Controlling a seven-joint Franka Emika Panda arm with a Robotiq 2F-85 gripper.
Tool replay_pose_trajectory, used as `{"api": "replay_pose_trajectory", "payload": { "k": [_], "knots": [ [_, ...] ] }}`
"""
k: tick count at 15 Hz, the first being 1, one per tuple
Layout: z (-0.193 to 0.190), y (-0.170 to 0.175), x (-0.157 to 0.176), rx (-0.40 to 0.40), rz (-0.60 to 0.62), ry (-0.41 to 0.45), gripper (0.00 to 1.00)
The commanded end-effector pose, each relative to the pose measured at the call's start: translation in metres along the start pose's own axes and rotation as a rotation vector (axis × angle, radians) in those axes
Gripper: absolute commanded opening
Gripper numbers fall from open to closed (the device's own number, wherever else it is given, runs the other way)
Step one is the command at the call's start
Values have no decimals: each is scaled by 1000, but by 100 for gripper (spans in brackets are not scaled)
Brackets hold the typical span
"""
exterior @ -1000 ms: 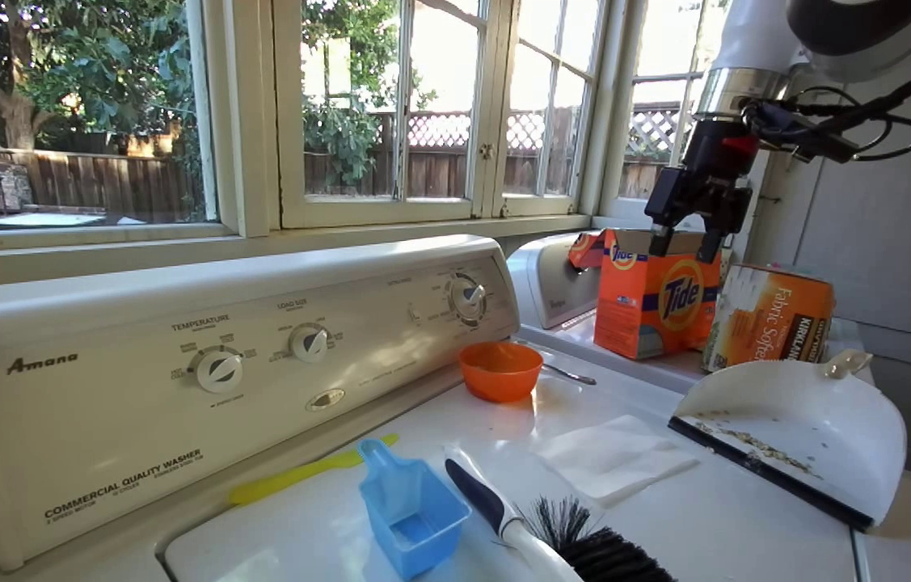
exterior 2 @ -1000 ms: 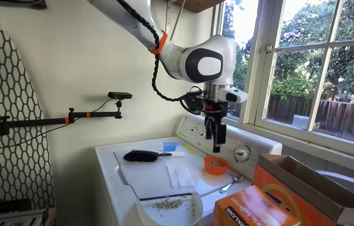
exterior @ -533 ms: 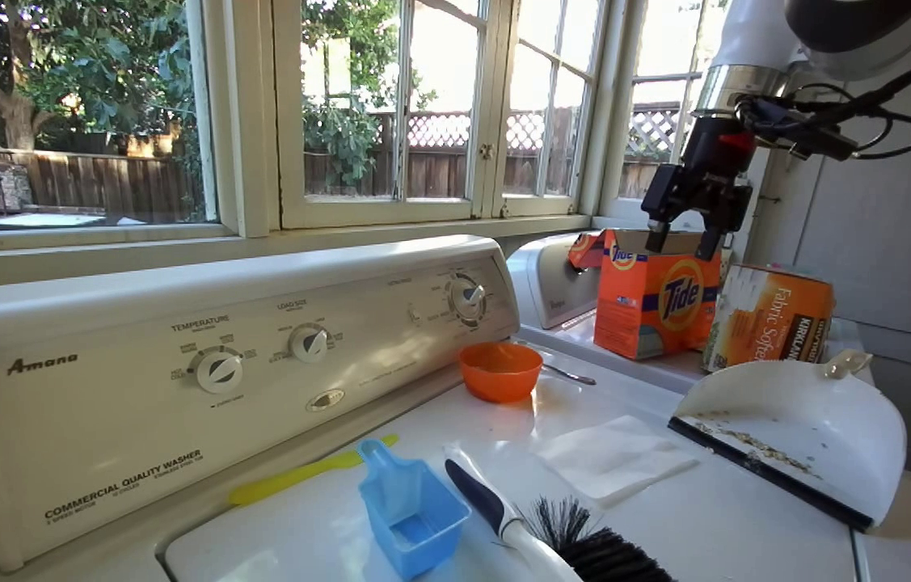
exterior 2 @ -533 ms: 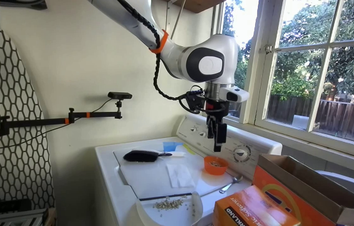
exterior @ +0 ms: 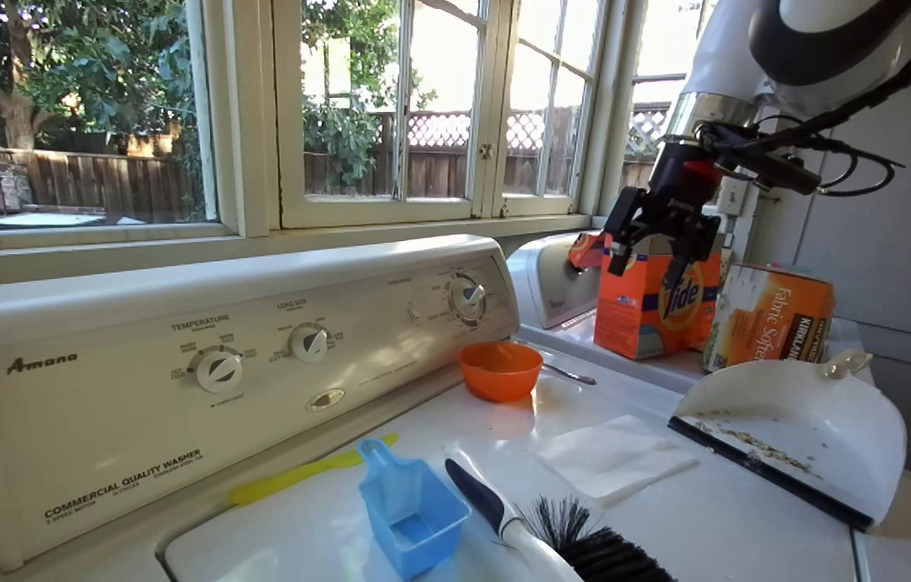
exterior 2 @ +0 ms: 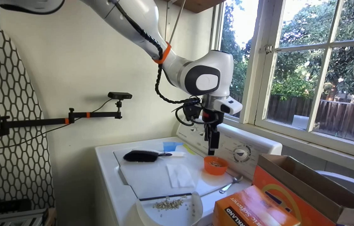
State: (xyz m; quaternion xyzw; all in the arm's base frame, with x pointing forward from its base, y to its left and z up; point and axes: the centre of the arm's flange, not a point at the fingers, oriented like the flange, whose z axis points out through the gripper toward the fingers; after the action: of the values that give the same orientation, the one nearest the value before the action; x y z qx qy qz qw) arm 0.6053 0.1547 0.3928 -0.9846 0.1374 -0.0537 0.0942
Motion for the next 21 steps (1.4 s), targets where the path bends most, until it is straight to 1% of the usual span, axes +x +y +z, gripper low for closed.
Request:
{"api": "replay_pose_trajectory", "payload": {
  "k": [1,3,6,12,21],
  "knots": [
    [31,-19,8,32,18,-16,100],
    [46,-25,11,20,-3,8,100],
    [64,-35,16,16,-23,24,100],
    [91,-55,20,51,-72,70,100],
    [119,-70,16,-18,-140,76,100]
  ]
}}
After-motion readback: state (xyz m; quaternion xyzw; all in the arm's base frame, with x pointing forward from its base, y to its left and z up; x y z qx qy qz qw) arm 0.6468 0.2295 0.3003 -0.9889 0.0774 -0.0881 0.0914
